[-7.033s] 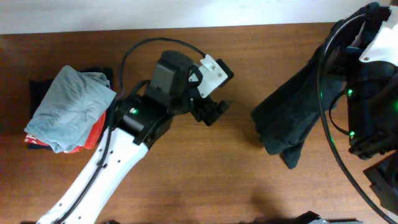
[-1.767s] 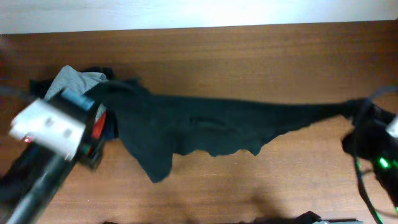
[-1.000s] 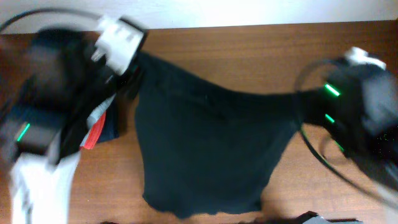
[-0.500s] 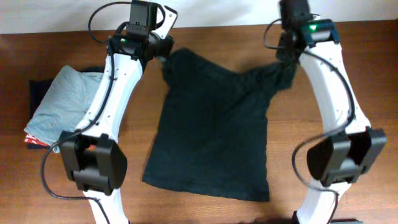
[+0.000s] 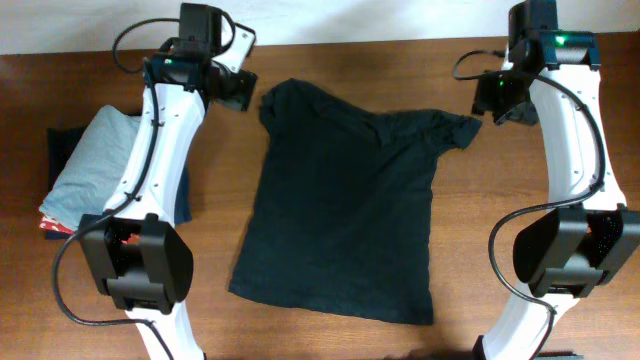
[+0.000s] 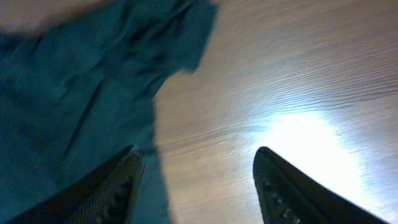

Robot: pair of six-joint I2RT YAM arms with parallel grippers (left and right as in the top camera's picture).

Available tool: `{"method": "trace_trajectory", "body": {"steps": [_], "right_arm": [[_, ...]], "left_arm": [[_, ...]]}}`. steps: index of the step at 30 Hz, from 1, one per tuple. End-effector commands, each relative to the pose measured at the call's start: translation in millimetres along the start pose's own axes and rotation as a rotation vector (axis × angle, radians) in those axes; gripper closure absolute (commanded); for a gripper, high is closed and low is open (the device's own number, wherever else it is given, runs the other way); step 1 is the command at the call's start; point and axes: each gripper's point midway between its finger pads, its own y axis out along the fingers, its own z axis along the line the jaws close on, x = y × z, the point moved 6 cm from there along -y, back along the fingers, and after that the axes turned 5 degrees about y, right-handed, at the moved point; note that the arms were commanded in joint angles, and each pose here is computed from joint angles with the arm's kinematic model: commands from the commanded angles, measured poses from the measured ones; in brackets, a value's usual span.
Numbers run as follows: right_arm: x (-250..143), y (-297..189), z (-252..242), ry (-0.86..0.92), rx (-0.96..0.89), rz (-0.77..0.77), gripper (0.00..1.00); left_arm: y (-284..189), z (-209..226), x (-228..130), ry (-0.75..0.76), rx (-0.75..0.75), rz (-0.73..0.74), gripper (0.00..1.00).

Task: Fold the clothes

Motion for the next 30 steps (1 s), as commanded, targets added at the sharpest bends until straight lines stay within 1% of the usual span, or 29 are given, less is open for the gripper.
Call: {"method": "trace_trajectory", "body": {"steps": [1, 2, 3, 4, 5, 6, 10, 12, 15, 16, 17, 23, 24, 30], "right_arm": [[-16, -18, 15, -0.034, 0.151, 0.06, 0.46], [-19, -18, 14, -0.033, 0.146, 0.078, 0.5], [-22, -19, 14, -0.032, 0.142, 0.093, 0.56], [-25, -18, 13, -0.031, 0.138, 0.111, 0.8], [-26, -18, 13, -0.031, 0.14, 0.115, 0.85], [-28, -16, 14, -0.03, 0.149, 0.13, 0.96], [-35, 2, 16, -0.027, 0.162, 0.171, 0.96], [-36, 18, 17, -0.027, 0.167, 0.176, 0.96], [-45, 47, 28, -0.032, 0.255, 0.208, 0.96], [-49, 54, 34, -0.055, 0.3, 0.217, 0.96], [-55, 65, 46, -0.114, 0.371, 0.216, 0.96], [-75, 103, 78, -0.209, 0.408, 0.169, 0.96], [-87, 108, 82, -0.22, 0.403, 0.203, 0.96], [-130, 102, 72, -0.216, 0.32, 0.423, 0.96]], "left_arm": [[-22, -25, 3, 0.017, -0.121, -0.014, 0.49], [-22, -28, -1, 0.018, -0.13, 0.009, 0.54], [-22, -30, -3, 0.019, -0.136, 0.02, 0.58], [-22, -31, -3, 0.021, -0.139, 0.024, 0.59], [-22, -31, -3, 0.021, -0.139, 0.024, 0.62], [-22, -31, -3, 0.021, -0.14, 0.023, 0.67], [-16, -33, -6, 0.02, -0.153, 0.036, 0.91], [-6, -35, -8, 0.017, -0.172, 0.051, 0.99], [11, -47, -12, 0.012, -0.257, 0.071, 0.99], [18, -53, -14, 0.012, -0.285, 0.084, 1.0], [30, -62, -17, 0.02, -0.308, 0.11, 1.0], [63, -97, -27, 0.08, -0.361, 0.193, 1.0], [69, -104, -31, 0.093, -0.367, 0.219, 1.0], [78, -103, -41, 0.104, -0.328, 0.278, 0.99]]}}
